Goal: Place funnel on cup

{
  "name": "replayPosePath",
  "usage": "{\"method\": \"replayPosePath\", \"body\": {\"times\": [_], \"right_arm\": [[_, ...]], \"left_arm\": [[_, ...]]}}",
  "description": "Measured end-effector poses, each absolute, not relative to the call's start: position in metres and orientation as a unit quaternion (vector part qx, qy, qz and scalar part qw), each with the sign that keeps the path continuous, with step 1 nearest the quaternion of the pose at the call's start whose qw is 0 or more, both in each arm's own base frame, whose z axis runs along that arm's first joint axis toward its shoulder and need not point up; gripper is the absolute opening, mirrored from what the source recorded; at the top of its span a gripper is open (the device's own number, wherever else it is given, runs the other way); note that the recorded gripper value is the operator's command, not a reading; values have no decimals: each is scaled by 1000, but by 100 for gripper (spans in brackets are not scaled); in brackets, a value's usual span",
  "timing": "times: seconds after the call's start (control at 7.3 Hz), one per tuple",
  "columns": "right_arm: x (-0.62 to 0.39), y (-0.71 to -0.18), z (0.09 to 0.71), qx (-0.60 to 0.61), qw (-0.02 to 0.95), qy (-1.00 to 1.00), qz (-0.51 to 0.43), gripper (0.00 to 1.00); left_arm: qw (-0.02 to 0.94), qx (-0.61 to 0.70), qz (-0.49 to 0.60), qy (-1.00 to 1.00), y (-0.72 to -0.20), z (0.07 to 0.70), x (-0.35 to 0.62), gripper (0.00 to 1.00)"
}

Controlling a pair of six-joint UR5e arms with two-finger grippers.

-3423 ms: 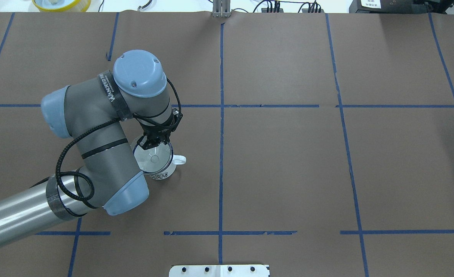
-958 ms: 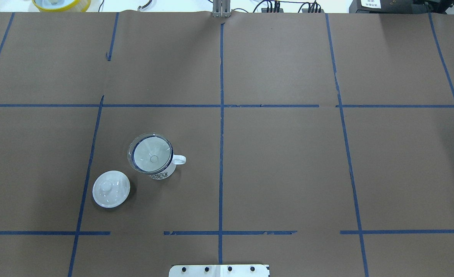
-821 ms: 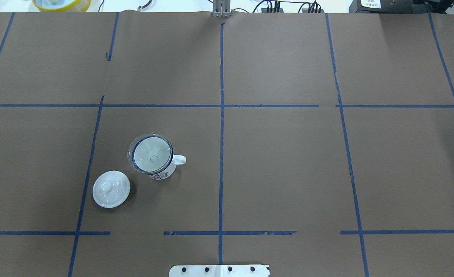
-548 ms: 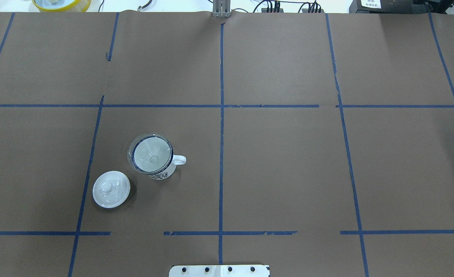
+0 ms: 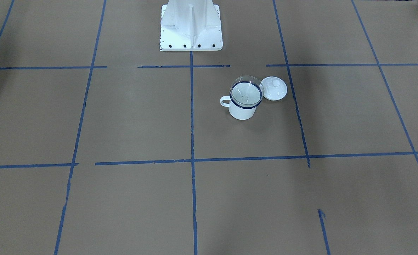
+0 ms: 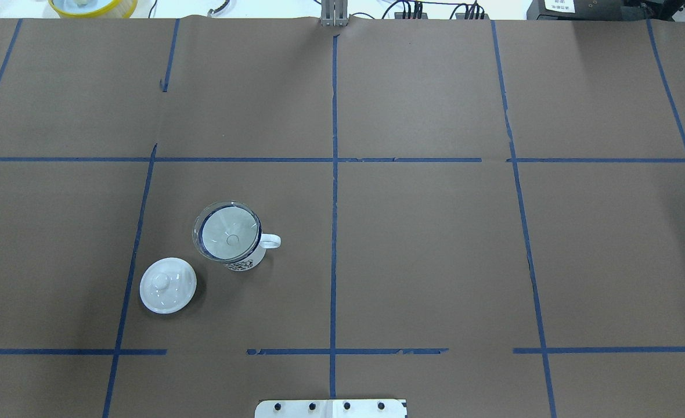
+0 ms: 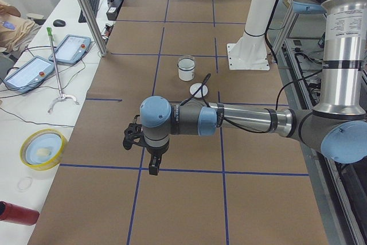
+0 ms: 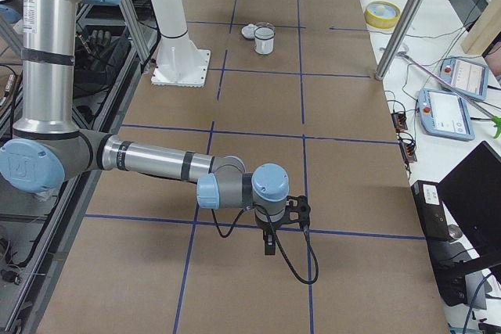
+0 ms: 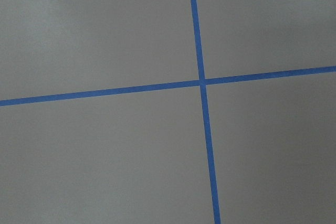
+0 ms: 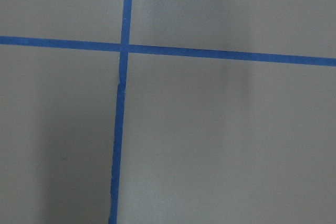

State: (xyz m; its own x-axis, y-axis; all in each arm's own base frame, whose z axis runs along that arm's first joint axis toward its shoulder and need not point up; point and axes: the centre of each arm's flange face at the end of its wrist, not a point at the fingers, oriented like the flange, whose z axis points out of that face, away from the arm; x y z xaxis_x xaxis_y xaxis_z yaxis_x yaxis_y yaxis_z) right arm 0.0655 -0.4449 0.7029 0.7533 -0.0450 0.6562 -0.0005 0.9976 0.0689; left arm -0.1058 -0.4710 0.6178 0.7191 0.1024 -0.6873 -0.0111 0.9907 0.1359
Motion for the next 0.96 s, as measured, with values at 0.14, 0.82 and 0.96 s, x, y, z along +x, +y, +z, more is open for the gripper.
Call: {"method": "replayPosePath", "body": {"times": [0.14,0.82,0.96], "right_arm": [[66,-445,703,32,936,-351,-12,100],[66,-445,703,32,936,-351,-12,100],[65,-445,703,32,936,-351,-12,100]], "left_arm": [[925,61,31,374,-471,619,-106,100],[925,69,37,373,-473,616,-104,100],[925,78,42,370,-475,615,-104,100]]}}
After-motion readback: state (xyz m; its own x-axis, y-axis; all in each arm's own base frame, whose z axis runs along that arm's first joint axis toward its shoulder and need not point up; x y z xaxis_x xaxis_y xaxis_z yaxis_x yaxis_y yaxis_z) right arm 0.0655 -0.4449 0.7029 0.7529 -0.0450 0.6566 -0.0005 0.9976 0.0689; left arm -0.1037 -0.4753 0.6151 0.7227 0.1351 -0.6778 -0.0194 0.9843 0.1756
